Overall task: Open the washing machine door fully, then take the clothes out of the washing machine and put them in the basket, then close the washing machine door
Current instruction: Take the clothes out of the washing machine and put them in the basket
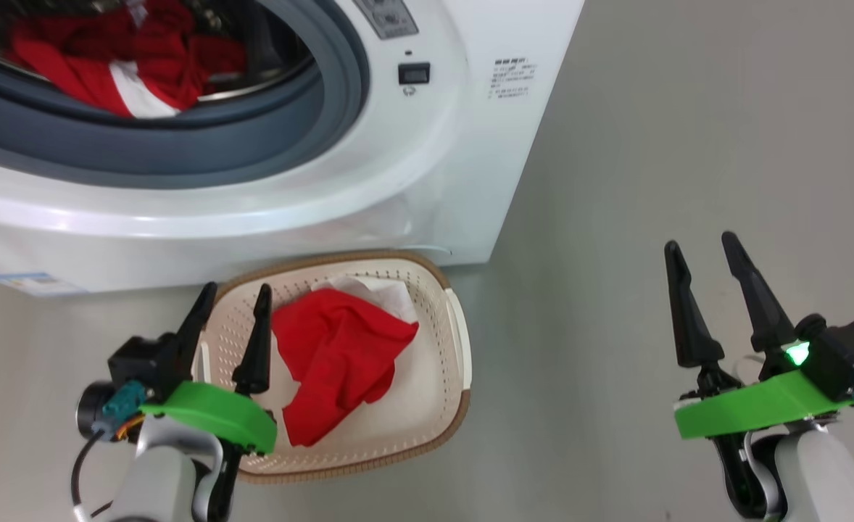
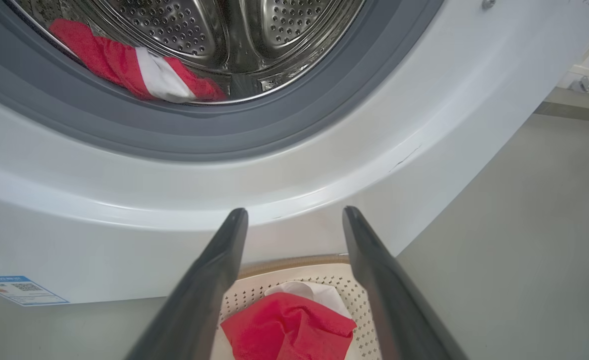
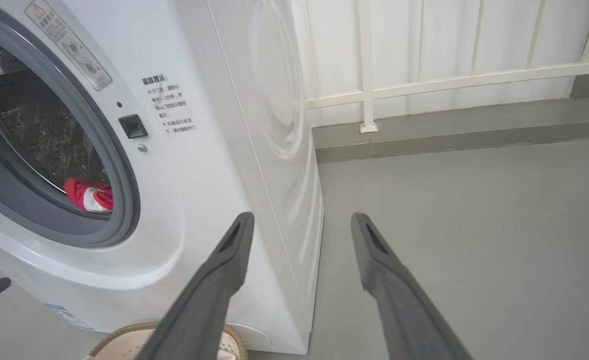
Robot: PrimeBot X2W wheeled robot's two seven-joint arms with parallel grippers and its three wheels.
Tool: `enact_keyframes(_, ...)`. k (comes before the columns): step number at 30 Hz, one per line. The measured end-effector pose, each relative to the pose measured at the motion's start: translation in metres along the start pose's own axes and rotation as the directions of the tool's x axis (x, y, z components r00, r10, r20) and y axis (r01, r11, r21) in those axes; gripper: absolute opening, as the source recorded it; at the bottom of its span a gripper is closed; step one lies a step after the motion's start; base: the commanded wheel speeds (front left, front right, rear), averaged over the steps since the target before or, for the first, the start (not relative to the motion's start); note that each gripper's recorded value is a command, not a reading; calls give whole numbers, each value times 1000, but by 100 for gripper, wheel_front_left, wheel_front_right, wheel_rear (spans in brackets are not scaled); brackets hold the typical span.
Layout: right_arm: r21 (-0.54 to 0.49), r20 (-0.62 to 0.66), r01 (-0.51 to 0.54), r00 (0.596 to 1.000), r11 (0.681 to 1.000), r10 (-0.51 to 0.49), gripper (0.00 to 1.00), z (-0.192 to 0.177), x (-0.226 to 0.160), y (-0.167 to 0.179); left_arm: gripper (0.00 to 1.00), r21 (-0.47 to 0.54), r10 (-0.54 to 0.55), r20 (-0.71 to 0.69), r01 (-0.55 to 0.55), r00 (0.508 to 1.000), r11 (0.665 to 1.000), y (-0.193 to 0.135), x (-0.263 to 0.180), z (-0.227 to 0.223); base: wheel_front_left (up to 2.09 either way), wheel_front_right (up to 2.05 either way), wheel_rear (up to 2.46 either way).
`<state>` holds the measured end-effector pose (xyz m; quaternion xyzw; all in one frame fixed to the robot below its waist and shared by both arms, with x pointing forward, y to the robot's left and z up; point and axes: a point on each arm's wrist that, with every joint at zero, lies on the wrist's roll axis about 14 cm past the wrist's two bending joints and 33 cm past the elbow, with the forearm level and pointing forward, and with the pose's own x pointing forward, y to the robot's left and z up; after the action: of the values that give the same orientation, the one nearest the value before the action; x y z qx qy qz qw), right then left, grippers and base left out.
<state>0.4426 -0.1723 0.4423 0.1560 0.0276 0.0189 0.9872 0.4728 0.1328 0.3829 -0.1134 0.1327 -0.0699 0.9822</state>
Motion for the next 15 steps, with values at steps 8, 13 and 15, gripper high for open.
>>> enact_keyframes(8,-8,15,-9,1000,1000,9,100,12,-22,4,100,23,2,102,-4,995,1000,-2,-30,33,0,0,0)
enact_keyframes(13,-14,20,-12,1000,1000,13,100,17,-37,5,100,36,4,147,-9,989,999,-3,-51,46,0,0,0)
enact_keyframes(15,-17,19,-13,1000,1000,13,100,18,-43,5,100,43,4,161,-12,987,999,-3,-60,50,0,0,0)
